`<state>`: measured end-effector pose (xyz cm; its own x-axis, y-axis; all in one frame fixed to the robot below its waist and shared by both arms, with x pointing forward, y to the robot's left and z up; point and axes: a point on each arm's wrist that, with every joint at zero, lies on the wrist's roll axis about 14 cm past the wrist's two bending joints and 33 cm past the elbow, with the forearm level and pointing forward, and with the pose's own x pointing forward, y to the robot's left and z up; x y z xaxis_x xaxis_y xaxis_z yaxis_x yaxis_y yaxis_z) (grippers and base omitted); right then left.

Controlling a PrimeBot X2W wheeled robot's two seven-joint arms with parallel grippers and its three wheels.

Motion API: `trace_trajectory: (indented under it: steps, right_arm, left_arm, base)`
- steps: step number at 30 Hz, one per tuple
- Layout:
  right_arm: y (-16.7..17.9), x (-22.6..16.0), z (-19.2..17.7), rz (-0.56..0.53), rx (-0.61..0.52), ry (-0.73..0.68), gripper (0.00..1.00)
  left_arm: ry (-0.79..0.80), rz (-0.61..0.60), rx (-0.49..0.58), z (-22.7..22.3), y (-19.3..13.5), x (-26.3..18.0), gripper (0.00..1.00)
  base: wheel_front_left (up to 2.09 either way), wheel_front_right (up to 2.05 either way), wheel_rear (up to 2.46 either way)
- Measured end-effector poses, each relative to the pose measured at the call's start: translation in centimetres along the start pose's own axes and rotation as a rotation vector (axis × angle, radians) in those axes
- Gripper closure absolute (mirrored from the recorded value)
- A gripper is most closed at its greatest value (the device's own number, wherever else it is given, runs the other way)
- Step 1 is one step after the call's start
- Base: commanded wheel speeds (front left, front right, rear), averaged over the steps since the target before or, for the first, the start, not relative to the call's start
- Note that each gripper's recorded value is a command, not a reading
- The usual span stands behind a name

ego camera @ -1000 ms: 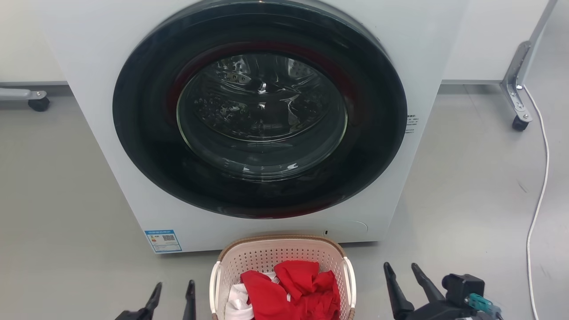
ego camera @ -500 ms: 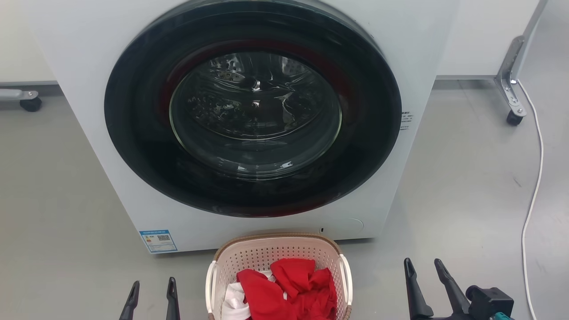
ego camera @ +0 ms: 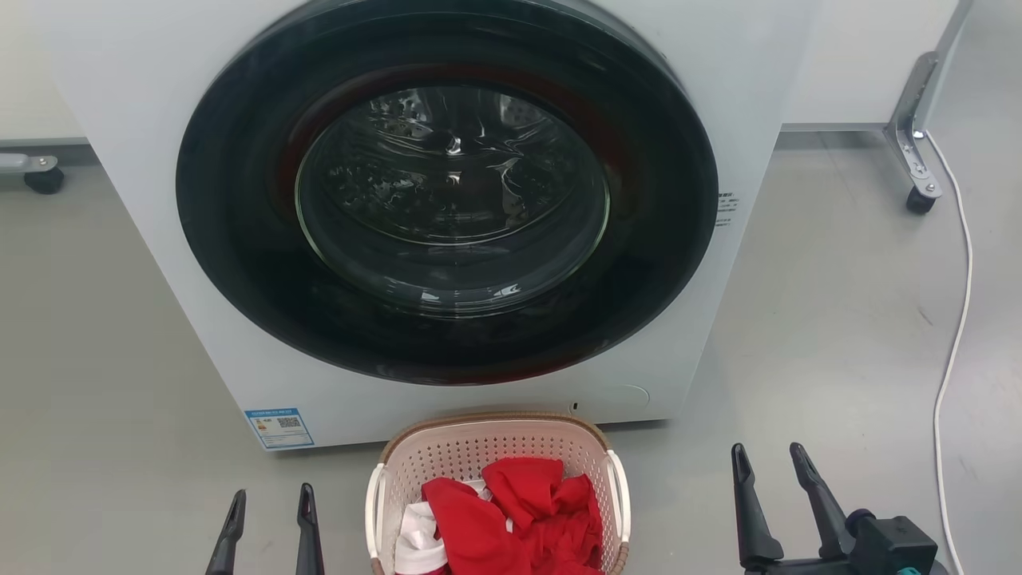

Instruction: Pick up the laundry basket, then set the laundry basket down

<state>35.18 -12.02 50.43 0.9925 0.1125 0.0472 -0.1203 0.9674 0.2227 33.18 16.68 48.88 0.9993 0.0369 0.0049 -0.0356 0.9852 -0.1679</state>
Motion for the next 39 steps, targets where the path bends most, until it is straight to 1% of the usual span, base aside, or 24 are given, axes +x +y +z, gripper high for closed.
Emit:
trace_trajectory:
  steps: [9, 19, 20, 22, 26, 30, 39]
  right_arm:
    - [0.2, 0.0, 0.7, 0.001, -0.017, -0.026, 0.00]
    - [0.1, 0.0, 1.1, -0.006, -0.025, -0.040, 0.00]
    - [0.0, 0.1, 1.1, -0.007, -0.025, -0.041, 1.00]
    - [0.0, 0.0, 0.6, -0.009, -0.028, -0.025, 1.00]
    - [-0.4, -0.9, -1.6, -0.025, -0.029, 0.046, 1.00]
    - [-0.9, -1.1, -1.9, -0.041, -0.004, 0.063, 1.00]
    - [-2.2, -1.0, -2.4, -0.089, 0.122, 0.102, 1.00]
  left_arm:
    - [-0.018, 0.002, 0.017, 0.5, 0.0, 0.1, 0.00]
    - [-0.019, 0.007, 0.012, 0.5, 0.0, 0.1, 0.00]
    - [-0.019, 0.009, 0.012, 0.5, 0.1, 0.1, 1.00]
    - [-0.001, 0.012, 0.013, 0.0, 0.2, 0.0, 1.00]
    - [0.054, 0.022, 0.015, -1.7, 0.4, -0.7, 1.00]
    - [0.071, 0.024, -0.001, -2.1, 0.6, -0.8, 1.00]
    - [0.121, 0.061, -0.129, -2.9, 1.4, -0.6, 1.00]
  base:
    - [0.00, 0.00, 0.00]
    - [0.00, 0.00, 0.00]
    - [0.00, 0.00, 0.00]
    - [0.00, 0.00, 0.00]
    - [0.00, 0.00, 0.00]
    - [0.00, 0.00, 0.00]
    - [0.00, 0.00, 0.00]
